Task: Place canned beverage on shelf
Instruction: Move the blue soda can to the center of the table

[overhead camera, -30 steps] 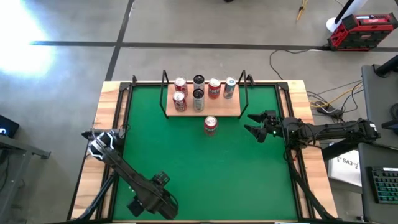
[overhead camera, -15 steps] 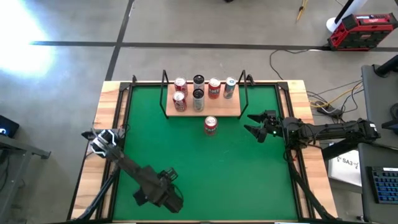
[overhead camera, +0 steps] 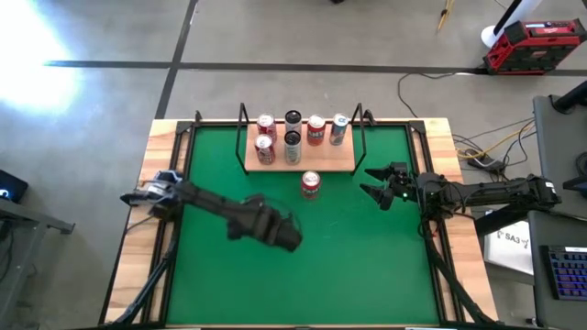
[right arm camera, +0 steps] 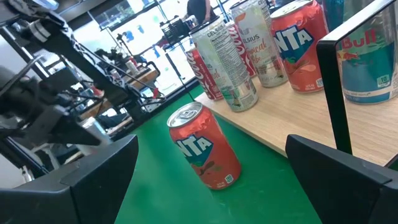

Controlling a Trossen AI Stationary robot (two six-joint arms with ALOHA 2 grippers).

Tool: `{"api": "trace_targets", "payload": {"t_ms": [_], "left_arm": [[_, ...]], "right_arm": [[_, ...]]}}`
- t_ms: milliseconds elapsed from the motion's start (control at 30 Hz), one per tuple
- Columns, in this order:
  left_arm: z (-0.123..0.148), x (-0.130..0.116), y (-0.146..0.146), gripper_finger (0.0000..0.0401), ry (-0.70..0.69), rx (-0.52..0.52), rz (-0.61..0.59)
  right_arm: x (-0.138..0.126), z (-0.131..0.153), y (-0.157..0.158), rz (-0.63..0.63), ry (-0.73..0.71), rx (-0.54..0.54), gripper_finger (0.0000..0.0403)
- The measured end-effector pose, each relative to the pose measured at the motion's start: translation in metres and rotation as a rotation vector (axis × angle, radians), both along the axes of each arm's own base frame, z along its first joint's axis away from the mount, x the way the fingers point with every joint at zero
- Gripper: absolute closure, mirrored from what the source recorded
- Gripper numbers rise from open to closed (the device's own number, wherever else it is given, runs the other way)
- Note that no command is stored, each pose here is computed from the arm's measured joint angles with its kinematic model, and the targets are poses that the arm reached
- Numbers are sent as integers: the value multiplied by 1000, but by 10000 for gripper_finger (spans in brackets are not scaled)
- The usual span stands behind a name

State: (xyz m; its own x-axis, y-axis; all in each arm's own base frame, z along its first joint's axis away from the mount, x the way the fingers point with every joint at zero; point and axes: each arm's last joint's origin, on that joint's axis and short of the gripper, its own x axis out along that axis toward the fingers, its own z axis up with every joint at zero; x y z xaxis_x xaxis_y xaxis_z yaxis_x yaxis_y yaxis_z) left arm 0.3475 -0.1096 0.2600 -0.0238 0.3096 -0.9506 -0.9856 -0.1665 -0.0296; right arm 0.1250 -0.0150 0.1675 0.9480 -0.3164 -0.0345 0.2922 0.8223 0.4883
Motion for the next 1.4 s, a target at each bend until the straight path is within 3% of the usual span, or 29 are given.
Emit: {"api": "trace_targets", "payload": {"t_ms": [233,433,967,1400], "left_arm": [[-1,29,46,184,-68,-23,-215],[-8,45,65,184,-104,-13,-316],[-10,67,86,172,-198,52,-485],[-11,61,90,170,-126,63,-500]], "right_arm": [[0,0,0,0,0,0,3],[0,0,0,0,0,0,3],[0,0,0,0,0,0,3],[0,0,0,0,0,0,3]]}}
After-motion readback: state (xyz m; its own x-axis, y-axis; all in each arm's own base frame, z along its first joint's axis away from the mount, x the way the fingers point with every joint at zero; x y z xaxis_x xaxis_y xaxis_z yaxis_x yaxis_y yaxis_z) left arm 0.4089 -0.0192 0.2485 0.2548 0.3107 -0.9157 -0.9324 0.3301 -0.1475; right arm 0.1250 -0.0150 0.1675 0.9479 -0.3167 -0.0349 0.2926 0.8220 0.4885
